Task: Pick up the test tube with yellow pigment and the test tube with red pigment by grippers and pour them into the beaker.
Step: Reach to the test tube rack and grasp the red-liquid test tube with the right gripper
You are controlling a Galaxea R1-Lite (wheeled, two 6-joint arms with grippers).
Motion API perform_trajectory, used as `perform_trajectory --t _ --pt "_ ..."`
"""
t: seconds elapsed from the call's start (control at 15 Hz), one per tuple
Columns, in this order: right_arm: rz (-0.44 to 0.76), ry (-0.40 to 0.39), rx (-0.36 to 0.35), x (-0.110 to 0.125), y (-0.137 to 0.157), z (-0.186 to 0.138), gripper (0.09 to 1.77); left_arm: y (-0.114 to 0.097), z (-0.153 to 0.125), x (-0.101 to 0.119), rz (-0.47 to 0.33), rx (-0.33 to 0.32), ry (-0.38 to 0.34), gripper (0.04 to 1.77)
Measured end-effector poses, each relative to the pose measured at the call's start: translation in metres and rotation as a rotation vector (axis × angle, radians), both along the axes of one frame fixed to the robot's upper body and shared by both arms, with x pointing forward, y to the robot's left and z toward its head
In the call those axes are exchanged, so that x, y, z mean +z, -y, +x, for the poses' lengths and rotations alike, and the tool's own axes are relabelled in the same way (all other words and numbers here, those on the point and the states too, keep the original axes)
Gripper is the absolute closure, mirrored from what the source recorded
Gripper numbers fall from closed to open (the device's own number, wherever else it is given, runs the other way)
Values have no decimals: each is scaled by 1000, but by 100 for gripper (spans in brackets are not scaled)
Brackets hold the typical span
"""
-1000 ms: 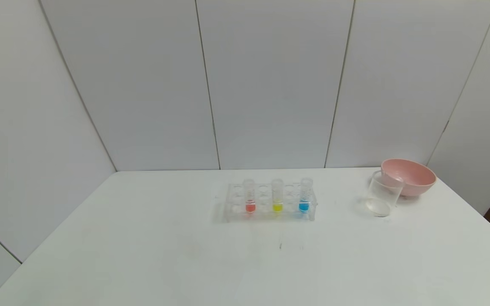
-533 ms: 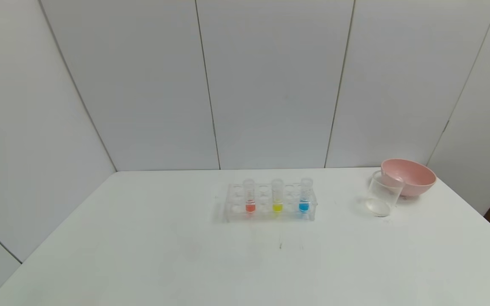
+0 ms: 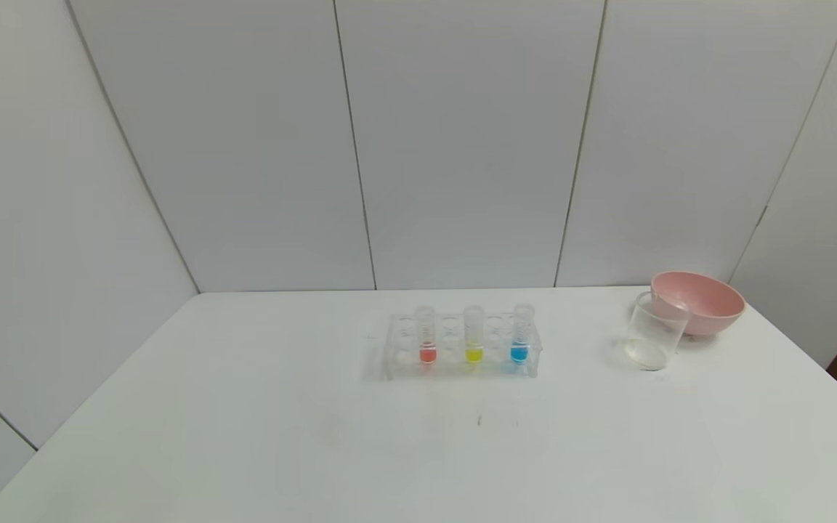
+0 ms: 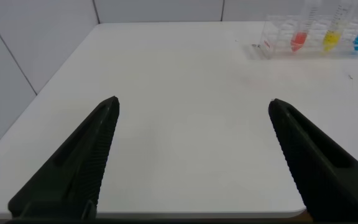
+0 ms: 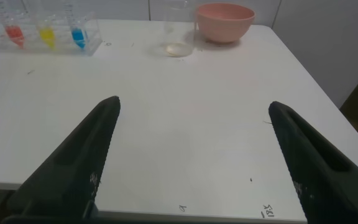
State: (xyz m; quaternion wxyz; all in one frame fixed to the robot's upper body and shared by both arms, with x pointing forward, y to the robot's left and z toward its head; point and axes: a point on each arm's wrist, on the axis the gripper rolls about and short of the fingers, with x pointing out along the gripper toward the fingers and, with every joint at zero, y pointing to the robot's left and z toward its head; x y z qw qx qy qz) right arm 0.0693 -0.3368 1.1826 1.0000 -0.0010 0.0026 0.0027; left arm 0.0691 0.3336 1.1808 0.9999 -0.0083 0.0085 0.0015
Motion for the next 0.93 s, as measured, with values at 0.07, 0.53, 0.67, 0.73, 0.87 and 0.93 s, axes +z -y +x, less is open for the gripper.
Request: perform_trajectory --t 0.07,0.53,0.67,0.73,0.87,0.93 --pt "0 1 0 0 0 0 15 0 0 0 0 0 0 9" --pt "10 2 1 0 0 0 15 0 0 0 0 0 0 9" --pt "12 5 -2 1 0 0 15 0 0 0 0 0 0 9" --pt "16 18 -4 6 0 -2 15 0 0 0 0 0 0 9" --pt "20 67 -2 31 0 -6 15 0 0 0 0 0 0 9" --pt "21 86 0 45 0 -7 15 0 0 0 0 0 0 9"
